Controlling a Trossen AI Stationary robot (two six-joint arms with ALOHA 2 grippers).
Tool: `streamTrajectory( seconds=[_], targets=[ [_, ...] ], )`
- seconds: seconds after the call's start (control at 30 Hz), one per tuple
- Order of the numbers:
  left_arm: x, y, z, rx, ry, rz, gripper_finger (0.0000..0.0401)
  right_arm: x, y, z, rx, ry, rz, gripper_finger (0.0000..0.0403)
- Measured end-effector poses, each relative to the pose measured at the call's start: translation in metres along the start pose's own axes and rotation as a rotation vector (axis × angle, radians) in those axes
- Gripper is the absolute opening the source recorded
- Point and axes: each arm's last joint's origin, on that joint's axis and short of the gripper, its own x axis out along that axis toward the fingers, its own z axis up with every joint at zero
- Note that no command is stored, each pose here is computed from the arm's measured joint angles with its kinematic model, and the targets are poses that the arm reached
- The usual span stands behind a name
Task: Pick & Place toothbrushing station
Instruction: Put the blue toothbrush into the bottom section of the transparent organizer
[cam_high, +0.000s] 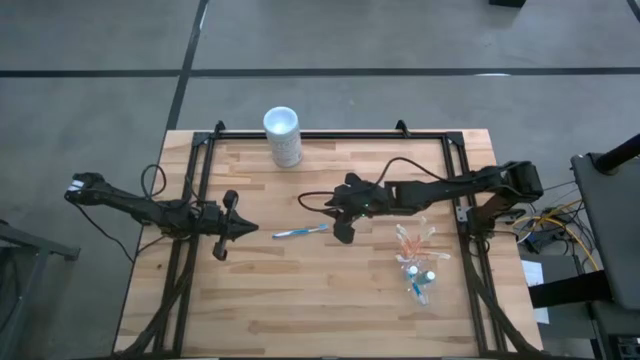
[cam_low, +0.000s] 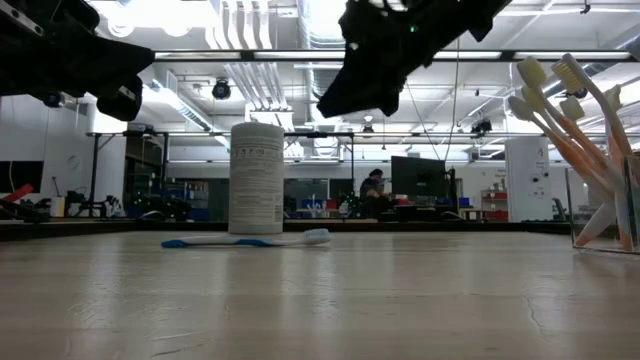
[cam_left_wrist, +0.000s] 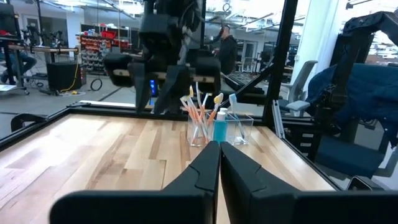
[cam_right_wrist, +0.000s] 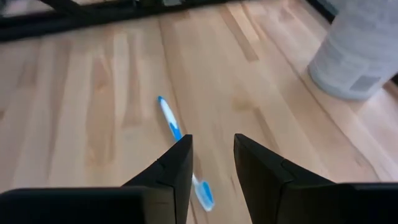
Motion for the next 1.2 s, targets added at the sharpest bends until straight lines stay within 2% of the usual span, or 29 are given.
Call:
streamTrajectory(
  seconds=[0.2,0.43,0.73,0.9,1.07,1.2],
  targets=[
    [0.0,0.0,0.0,0.001,0.003,0.0,0.0018,0.022,-0.007,-0.015,-0.002,0.077,-0.02,0.0135],
    [0.0,0.0,0.0,0.001,0.002,0.001,0.0016,0.047,-0.008,-0.035,0.005,0.165,0.042,0.0164],
    [0.0,0.0,0.0,0.001,0.002,0.0,0.0017,0.057,-0.015,-0.047,0.053,0.202,0.076,0.0176],
    [0.0,0.0,0.0,0.001,0.002,0.0,0.0018,0.059,-0.023,-0.065,0.111,0.124,0.136,0.0178],
    [0.0,0.0,0.0,0.001,0.002,0.001,0.0017,0.057,-0.025,-0.08,0.103,-0.003,0.159,0.0183],
    [0.0,0.0,0.0,0.0,0.003,0.001,0.0017,0.061,-0.031,-0.092,0.06,-0.002,0.149,0.0185]
  ],
)
